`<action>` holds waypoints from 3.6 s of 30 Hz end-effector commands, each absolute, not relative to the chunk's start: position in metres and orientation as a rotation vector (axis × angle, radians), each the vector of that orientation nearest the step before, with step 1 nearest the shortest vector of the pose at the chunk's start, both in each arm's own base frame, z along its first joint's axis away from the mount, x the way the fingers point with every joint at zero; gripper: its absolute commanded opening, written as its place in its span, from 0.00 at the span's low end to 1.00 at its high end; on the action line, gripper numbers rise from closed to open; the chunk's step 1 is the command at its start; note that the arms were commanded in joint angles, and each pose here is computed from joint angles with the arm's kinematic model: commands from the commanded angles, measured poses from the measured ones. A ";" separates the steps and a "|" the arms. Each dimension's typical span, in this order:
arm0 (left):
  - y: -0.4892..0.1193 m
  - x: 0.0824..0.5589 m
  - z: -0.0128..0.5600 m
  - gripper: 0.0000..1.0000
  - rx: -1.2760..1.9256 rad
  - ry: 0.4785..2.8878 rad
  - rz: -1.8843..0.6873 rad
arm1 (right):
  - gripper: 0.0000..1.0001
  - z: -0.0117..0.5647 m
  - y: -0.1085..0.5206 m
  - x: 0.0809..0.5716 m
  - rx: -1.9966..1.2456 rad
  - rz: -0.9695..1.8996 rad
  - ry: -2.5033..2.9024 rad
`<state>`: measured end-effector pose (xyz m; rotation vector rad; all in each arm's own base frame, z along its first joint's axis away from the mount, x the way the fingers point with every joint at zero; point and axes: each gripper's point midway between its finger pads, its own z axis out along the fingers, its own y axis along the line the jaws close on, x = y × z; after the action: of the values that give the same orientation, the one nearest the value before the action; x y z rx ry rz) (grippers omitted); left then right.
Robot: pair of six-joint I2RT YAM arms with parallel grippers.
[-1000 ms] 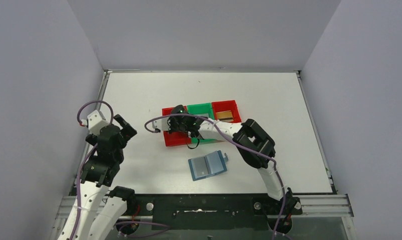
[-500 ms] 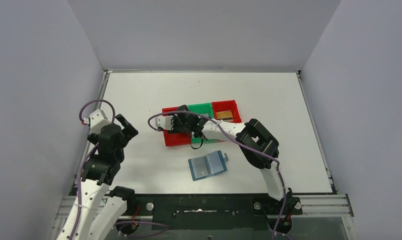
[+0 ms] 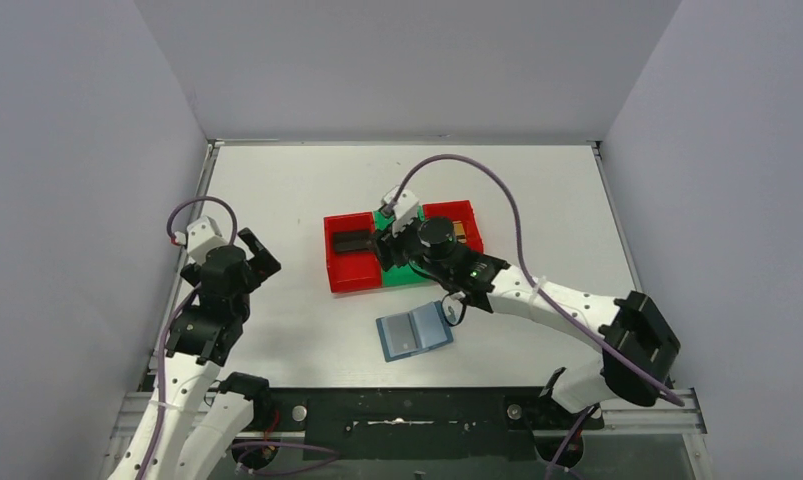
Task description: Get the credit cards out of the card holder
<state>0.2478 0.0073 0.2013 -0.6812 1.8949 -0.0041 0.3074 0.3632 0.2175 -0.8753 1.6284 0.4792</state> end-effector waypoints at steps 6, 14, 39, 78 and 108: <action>-0.004 0.258 0.207 0.93 -0.622 1.900 -0.061 | 0.55 0.140 0.296 0.238 -0.236 0.620 2.161; -0.009 0.262 0.199 0.93 -0.594 1.942 -0.059 | 0.57 0.113 0.282 0.201 -0.206 0.492 2.225; -0.011 0.263 0.192 0.93 -0.585 1.967 -0.062 | 0.55 0.058 0.325 0.174 -0.345 0.396 2.364; -0.240 0.192 0.145 0.77 -0.092 2.280 -0.832 | 0.19 0.044 0.332 0.176 0.022 0.969 2.353; -0.278 0.184 0.048 0.54 -0.227 2.403 -0.854 | 0.28 0.034 0.295 0.181 0.310 1.062 2.277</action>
<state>0.1774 -0.2770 0.0439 -0.1756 2.4517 -0.8403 0.1704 0.3015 0.0246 0.2763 2.3338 1.0847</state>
